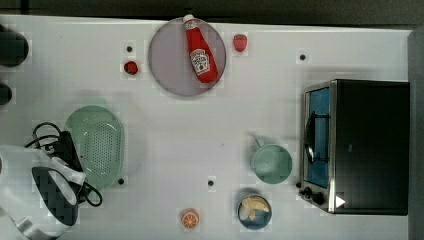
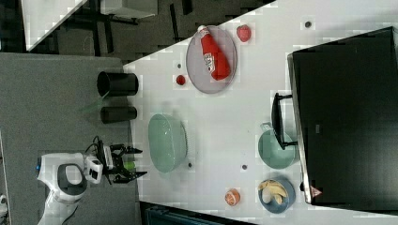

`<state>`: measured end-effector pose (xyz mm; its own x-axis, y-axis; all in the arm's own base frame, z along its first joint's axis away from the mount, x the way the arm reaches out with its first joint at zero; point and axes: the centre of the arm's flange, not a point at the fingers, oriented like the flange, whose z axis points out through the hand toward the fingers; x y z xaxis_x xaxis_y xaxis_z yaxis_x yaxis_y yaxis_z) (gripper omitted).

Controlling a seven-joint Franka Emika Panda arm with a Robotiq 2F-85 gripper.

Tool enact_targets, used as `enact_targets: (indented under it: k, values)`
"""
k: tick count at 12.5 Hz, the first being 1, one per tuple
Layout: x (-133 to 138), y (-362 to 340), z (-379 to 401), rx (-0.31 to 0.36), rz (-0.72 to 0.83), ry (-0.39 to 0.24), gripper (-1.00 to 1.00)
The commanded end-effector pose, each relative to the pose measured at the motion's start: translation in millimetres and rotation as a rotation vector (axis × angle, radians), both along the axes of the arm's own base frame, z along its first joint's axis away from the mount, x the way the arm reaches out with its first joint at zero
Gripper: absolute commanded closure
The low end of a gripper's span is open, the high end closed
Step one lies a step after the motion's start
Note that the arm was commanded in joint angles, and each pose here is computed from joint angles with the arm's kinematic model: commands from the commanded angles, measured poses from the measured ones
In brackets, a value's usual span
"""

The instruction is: Drag strainer left to right.

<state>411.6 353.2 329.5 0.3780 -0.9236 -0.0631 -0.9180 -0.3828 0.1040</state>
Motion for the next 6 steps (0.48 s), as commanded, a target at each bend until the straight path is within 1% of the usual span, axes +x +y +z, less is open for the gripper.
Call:
enact_targets:
  k: [1,4,6]
  values:
    - [22,-19,-47,0.044,-0.278,-0.005,-1.00]
    - [30,-24,-96,0.106,-0.305,-0.007,-1.00]
    - [37,-31,-122,0.125,-0.335,0.002,-1.00]
